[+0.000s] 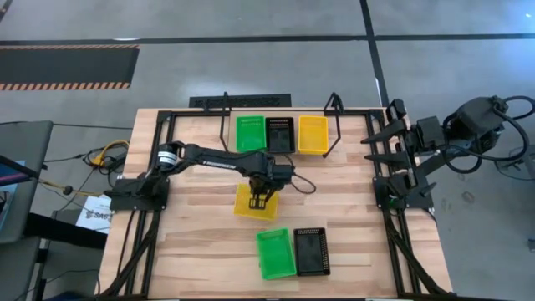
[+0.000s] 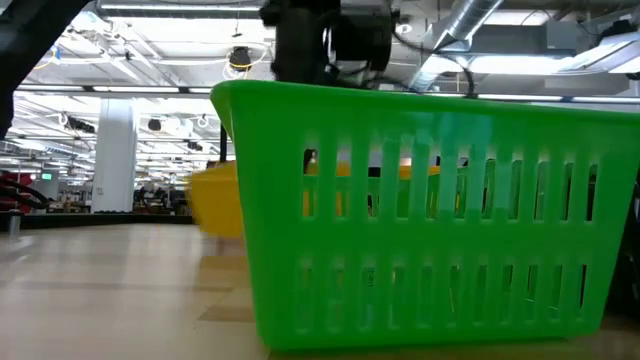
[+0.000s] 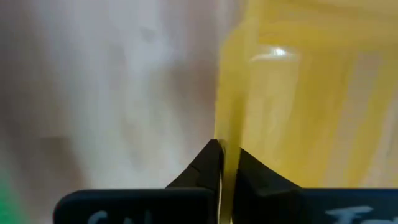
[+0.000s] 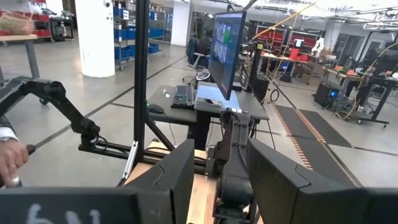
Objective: Stack baskets on shelf by color
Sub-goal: Stack the yellow bin on top of the yellow bin
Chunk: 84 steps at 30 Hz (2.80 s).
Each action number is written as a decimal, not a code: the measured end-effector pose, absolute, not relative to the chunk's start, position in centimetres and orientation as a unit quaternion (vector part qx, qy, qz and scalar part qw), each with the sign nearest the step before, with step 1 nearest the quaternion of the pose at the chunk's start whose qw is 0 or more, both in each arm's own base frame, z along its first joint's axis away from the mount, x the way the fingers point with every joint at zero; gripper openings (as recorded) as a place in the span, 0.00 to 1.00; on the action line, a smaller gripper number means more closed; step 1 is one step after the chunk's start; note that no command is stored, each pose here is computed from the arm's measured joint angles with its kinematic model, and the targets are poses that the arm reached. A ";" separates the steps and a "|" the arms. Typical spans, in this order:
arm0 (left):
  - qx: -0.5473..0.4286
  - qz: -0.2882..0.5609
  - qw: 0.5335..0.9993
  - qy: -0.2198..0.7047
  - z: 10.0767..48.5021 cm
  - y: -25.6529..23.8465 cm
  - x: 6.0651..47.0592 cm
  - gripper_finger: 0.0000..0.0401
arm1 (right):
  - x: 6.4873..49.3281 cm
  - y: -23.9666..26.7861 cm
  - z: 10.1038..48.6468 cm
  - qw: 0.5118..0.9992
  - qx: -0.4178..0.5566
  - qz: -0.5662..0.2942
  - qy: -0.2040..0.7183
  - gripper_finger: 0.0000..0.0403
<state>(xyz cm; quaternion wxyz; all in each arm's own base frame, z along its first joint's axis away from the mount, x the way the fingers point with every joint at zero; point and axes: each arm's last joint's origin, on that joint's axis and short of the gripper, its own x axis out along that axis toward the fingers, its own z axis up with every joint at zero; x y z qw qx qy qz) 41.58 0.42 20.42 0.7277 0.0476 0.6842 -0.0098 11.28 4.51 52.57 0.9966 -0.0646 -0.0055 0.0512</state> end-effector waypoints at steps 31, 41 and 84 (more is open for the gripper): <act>0.124 0.354 0.840 0.392 46.7 7.5 32.1 0.00 | 20.4 4.2 45.6 0.895 -0.137 -0.367 0.215 0.31; 0.125 0.423 0.839 0.318 49.0 7.8 30.8 0.00 | 28.6 1.6 41.8 0.808 -0.152 -0.528 0.211 0.29; 0.112 0.350 0.871 0.326 49.2 7.9 30.3 0.00 | 33.4 -5.4 43.8 0.939 -0.033 -0.329 0.097 0.56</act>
